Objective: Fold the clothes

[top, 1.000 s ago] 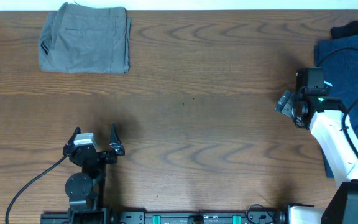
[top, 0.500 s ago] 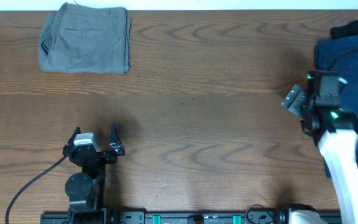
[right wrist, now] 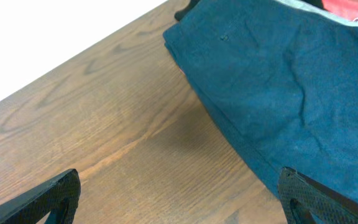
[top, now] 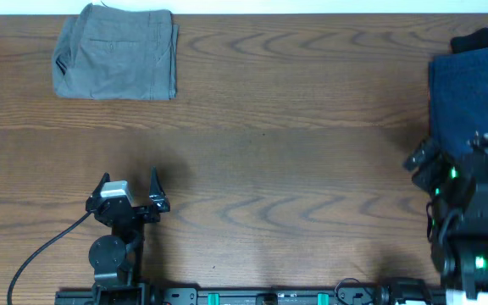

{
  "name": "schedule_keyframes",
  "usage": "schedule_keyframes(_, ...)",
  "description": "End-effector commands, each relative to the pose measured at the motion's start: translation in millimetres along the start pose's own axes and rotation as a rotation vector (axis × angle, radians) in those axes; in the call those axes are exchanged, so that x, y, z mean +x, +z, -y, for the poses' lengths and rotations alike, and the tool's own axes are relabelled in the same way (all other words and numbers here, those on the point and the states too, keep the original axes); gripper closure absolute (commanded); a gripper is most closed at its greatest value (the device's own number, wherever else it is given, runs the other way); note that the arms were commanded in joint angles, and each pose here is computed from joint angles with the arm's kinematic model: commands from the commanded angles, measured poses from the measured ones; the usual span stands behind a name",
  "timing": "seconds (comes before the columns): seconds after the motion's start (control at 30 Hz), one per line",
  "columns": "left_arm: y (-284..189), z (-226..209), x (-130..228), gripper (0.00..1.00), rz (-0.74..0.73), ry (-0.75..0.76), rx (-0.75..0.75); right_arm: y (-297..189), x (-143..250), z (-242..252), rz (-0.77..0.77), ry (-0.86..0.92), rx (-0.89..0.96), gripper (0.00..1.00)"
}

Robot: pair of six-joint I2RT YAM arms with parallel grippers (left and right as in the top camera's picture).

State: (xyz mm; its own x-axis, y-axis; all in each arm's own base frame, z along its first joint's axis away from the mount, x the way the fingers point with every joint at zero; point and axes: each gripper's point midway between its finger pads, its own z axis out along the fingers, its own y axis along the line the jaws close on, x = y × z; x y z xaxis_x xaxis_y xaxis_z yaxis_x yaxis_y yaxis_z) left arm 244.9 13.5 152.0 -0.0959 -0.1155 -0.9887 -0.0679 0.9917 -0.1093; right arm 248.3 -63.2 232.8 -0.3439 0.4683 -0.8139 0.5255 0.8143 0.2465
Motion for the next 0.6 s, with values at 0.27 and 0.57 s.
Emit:
schedule_keyframes(0.27,0.2,-4.8,14.1,0.02,-0.046,0.018,-0.022,-10.6,53.2,6.1,0.093,0.039,-0.203,0.01)
schedule_keyframes(0.57,0.2,-4.8,14.1,0.02,-0.046,0.018,-0.022,-13.9,62.3,-27.2,0.252,0.043,-0.473,0.01)
